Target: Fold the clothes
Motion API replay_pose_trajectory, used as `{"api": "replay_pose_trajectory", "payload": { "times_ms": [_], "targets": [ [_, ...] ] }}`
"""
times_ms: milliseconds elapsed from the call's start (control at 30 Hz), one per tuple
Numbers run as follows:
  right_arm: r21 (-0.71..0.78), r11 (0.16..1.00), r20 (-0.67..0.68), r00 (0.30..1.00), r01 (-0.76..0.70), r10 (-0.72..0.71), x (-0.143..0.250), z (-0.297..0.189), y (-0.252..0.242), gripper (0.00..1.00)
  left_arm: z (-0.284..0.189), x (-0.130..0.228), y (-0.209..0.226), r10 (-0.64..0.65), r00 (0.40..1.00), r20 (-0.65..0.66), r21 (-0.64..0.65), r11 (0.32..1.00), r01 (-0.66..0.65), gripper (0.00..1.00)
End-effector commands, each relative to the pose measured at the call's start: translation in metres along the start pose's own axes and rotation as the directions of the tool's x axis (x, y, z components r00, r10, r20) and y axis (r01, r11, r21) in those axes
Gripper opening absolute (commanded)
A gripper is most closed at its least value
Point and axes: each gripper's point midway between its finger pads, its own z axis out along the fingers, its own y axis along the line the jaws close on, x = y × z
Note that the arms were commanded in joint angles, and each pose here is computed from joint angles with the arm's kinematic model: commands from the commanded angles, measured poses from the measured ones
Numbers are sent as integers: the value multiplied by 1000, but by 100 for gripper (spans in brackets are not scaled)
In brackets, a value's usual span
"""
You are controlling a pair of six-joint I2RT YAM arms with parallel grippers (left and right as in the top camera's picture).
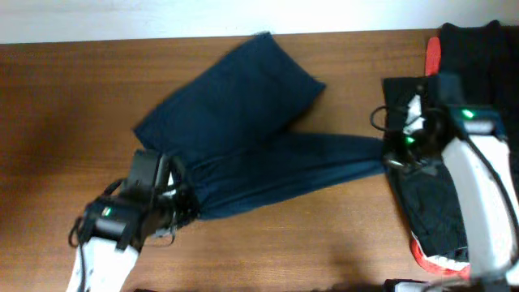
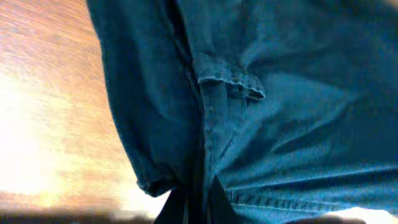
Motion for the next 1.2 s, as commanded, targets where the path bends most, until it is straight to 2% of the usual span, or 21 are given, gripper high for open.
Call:
{"api": "replay_pose_trajectory", "payload": {
  "times_ms": [0, 67, 100, 200, 233, 267, 333, 433, 500, 567, 667, 833, 1000, 1033, 1067, 1100, 1133, 1167],
  "targets": [
    [109, 992, 214, 976, -61, 37, -15, -57, -45, 4, -30, 12, 10, 40, 998, 47, -1, 999, -40, 0],
    [96, 993, 323, 946, -64, 30, -18, -89, -49, 4, -49, 12, 14, 43, 993, 111, -3, 999, -43, 0],
    [83, 996, 367, 930, -21, -11, -25, -100, -41, 4, -55, 4, 13, 27, 988, 149, 15, 999, -30, 0],
    [39, 979, 449, 872, 201, -197, -52, -103, 8, 4, -52, -28, 18, -62, 974, 217, 18, 998, 59, 0],
    [38, 968, 461, 855, 248, -237, -62, -97, 23, 4, -46, -39, 22, -146, 966, 213, 16, 989, 146, 0],
    [28, 955, 472, 838, 295, -273, -76, -85, 43, 4, -34, -49, 29, -299, 935, 192, 8, 953, 303, 0],
    [15, 936, 474, 822, 351, -315, -97, -59, 71, 4, -17, -54, 41, -487, 856, 173, -46, 864, 501, 0],
    [0, 909, 484, 795, 417, -365, -122, -21, 110, 4, 12, -65, 55, -591, 787, 178, -145, 775, 615, 2],
    [-7, 893, 496, 777, 450, -387, -137, 7, 132, 4, 28, -78, 68, -624, 745, 234, -196, 720, 665, 2],
    [-13, 883, 501, 768, 469, -400, -147, 31, 147, 4, 41, -87, 76, -648, 712, 270, -225, 677, 701, 6],
    [-19, 870, 517, 750, 493, -413, -158, 58, 165, 4, 62, -102, 76, -650, 708, 274, -216, 676, 704, 15],
    [-27, 854, 572, 709, 520, -414, -174, 82, 188, 5, 89, -123, 73, -648, 706, 287, -186, 685, 704, 16],
    [-49, 823, 645, 647, 566, -406, -185, 96, 220, 11, 97, -142, 72, -637, 697, 330, -141, 696, 704, 16],
    [-50, 818, 661, 633, 573, -402, -188, 97, 226, 14, 96, -148, 71, -633, 692, 346, -123, 701, 703, 19],
    [-51, 816, 671, 625, 576, -399, -190, 100, 229, 29, 96, -154, 68, -632, 688, 358, -99, 707, 701, 39],
    [-49, 816, 675, 621, 576, -398, -192, 104, 230, 58, 95, -161, 64, -631, 683, 368, -69, 714, 697, 58],
    [-48, 816, 677, 620, 576, -397, -192, 104, 230, 67, 95, -166, 62, -631, 680, 374, -50, 718, 694, 67],
    [-40, 822, 676, 621, 568, -397, -194, 105, 227, 84, 94, -172, 59, -615, 690, 383, -32, 737, 675, 75]
  ]
}}
